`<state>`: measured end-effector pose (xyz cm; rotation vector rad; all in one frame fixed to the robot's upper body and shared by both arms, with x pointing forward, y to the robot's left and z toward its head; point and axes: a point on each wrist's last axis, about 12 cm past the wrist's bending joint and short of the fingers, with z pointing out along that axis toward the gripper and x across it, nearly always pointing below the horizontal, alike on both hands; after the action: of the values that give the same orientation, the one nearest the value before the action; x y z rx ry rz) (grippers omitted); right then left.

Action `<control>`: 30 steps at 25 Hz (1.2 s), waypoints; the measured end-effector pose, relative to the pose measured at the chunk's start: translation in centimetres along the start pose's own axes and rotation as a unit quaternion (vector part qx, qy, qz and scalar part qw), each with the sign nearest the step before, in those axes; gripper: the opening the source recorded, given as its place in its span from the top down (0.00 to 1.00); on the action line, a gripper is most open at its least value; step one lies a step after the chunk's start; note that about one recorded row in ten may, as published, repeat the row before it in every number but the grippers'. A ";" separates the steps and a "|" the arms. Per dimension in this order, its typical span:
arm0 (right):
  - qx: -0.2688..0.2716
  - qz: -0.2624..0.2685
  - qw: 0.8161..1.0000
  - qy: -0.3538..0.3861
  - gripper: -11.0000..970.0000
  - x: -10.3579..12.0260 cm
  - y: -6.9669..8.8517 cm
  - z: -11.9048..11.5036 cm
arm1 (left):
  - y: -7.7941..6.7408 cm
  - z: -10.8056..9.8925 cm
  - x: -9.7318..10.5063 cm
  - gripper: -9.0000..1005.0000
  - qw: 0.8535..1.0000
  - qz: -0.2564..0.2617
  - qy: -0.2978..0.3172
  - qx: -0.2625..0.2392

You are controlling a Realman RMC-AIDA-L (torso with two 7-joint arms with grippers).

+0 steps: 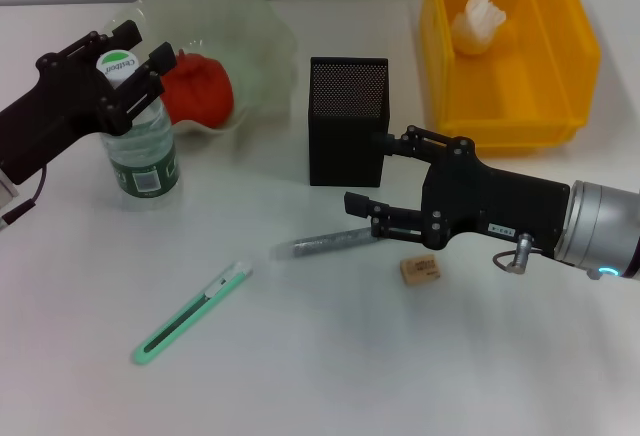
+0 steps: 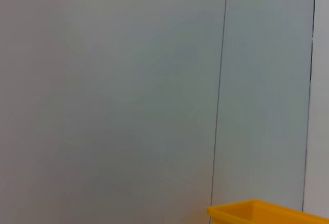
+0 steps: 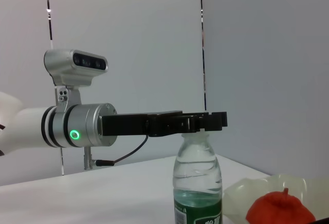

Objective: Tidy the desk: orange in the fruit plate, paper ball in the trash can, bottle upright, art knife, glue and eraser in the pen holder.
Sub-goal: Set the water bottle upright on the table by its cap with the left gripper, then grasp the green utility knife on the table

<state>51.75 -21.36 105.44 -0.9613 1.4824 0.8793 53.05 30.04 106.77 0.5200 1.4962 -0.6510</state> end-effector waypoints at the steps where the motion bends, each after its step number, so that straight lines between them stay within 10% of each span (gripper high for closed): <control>1: 0.000 0.000 1.000 0.000 0.21 0.0 0.0 0.0 | 0.0 0.0 0.0 0.49 1.000 0.000 0.000 0.000; 24: 0.001 -0.002 1.000 -0.001 0.21 -0.1 -0.2 0.0 | 0.3 -0.5 -1.5 0.25 0.998 -0.003 -0.054 -0.004; 30: 0.001 0.001 1.000 -0.012 0.21 -0.1 0.2 -0.9 | -0.7 -0.4 -3.8 0.24 0.990 -0.063 -0.094 0.082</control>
<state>51.25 -22.13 105.65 -0.9448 1.4637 0.8866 52.37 30.06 110.57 0.4767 1.3116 -0.9035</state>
